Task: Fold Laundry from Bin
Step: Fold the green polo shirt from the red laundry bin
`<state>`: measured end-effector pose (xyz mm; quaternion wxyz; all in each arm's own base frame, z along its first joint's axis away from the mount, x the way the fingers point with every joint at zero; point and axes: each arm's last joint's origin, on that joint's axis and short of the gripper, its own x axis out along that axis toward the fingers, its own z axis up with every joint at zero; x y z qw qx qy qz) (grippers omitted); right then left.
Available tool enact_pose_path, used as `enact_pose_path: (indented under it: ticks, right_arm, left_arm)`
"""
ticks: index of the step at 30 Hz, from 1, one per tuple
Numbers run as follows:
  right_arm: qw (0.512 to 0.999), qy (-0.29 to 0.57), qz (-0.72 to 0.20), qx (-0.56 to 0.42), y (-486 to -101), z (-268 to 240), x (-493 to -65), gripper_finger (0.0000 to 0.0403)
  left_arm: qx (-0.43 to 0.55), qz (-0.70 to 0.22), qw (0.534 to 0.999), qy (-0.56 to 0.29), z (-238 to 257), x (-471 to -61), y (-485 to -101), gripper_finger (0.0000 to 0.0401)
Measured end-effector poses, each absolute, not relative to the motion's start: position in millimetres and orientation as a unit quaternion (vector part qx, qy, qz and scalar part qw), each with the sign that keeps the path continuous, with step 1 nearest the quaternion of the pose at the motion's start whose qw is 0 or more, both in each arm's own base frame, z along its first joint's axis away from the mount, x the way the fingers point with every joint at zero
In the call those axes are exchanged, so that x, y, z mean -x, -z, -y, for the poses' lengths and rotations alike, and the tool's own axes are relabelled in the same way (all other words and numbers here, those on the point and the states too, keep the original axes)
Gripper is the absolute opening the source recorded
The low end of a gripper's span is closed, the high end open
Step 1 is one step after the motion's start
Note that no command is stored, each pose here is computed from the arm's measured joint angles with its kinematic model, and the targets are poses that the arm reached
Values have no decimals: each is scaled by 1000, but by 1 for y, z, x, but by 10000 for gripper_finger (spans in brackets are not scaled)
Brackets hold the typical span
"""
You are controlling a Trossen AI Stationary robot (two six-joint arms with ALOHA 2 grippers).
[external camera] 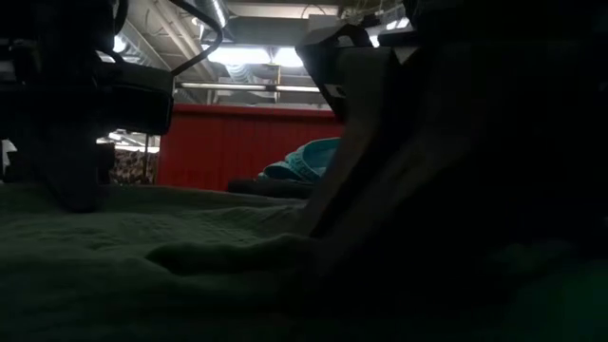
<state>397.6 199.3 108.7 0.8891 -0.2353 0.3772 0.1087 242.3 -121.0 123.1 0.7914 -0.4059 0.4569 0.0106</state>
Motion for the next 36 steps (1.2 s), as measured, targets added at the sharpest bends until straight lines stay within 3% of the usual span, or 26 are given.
enact_pose_path:
  ticks: [3, 6, 11, 25, 36]
  right_arm:
    - [893, -107, -373, 229, -109, -200, -398, 15]
    - [901, -95, -373, 199, -111, -199, -398, 27]
    - [906, -92, -376, 173, -125, -198, -395, 7]
    - [905, -63, -401, 126, -171, -189, -377, 9]
    - [886, 7, -435, 162, -200, -181, -348, 7]
  left_arm:
    - [420, -460, 782, -1, 120, -244, -124, 6]
    - [438, -451, 777, 17, 119, -247, -128, 5]
    - [466, -429, 773, 36, 114, -252, -138, 3]
    - [533, -345, 771, 51, 84, -263, -170, 1]
    - [553, -269, 787, 45, 54, -277, -183, 0]
